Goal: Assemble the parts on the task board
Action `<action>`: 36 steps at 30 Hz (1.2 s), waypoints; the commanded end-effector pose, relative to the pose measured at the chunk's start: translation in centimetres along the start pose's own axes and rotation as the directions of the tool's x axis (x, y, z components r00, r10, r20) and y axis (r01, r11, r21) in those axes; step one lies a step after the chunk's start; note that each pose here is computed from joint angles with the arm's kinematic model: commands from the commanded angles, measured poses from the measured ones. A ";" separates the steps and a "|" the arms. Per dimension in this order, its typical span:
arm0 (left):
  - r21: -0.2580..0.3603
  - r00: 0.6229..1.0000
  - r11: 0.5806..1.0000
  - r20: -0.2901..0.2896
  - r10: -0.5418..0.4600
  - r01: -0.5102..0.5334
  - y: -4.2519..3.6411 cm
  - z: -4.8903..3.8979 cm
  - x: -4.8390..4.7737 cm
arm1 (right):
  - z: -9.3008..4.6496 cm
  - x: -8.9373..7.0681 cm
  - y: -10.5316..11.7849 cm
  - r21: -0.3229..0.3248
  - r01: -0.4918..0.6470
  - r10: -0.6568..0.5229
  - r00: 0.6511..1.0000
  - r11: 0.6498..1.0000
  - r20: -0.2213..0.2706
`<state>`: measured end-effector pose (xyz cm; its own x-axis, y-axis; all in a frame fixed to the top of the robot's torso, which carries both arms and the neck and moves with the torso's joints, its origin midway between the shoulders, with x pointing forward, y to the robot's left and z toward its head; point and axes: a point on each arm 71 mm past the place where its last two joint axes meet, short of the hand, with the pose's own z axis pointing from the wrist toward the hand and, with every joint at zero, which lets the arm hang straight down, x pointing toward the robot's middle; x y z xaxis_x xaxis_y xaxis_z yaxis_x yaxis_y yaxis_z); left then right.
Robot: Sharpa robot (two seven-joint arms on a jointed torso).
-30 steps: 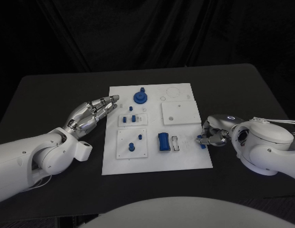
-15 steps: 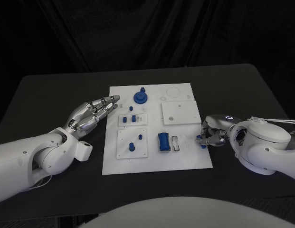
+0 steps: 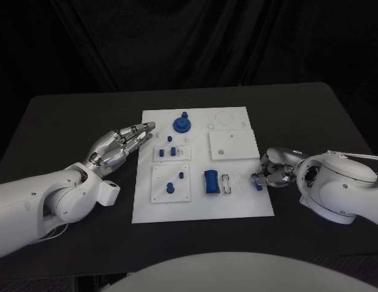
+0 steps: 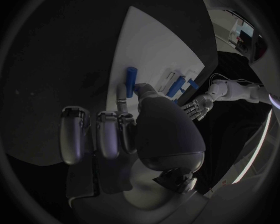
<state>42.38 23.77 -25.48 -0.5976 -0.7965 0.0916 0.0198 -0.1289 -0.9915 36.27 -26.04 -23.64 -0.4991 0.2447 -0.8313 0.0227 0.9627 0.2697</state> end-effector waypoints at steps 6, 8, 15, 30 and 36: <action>0.053 1.000 0.999 -0.018 -0.007 0.008 -0.31 -0.01 0.25 | -0.4 0.7 0.1 -0.012 -0.317 0.316 0.948 0.948 -0.046; 0.053 1.000 0.999 -0.018 -0.008 0.009 -0.30 0.01 0.27 | -0.4 0.7 0.3 -0.018 -0.342 0.341 0.939 0.940 -0.046; 0.046 1.000 0.999 -0.014 -0.019 0.019 -0.24 0.07 0.30 | -0.5 1.0 1.6 -0.041 -0.415 0.411 0.908 0.909 -0.081; 0.058 0.999 0.998 -0.015 -0.034 0.035 -0.32 0.09 0.41 | 0.7 1.4 3.2 -0.071 -0.423 0.416 0.904 0.903 -0.097; 0.059 0.999 0.998 -0.017 -0.036 0.037 -0.32 0.14 0.48 | 1.0 1.5 3.4 -0.063 -0.402 0.395 0.913 0.913 -0.100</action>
<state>42.32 23.52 -25.49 -0.6001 -0.7922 0.1106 0.0085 -0.1445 -0.9895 36.43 -22.15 -24.43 -0.5454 0.5910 -0.5943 0.1596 0.7693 0.6186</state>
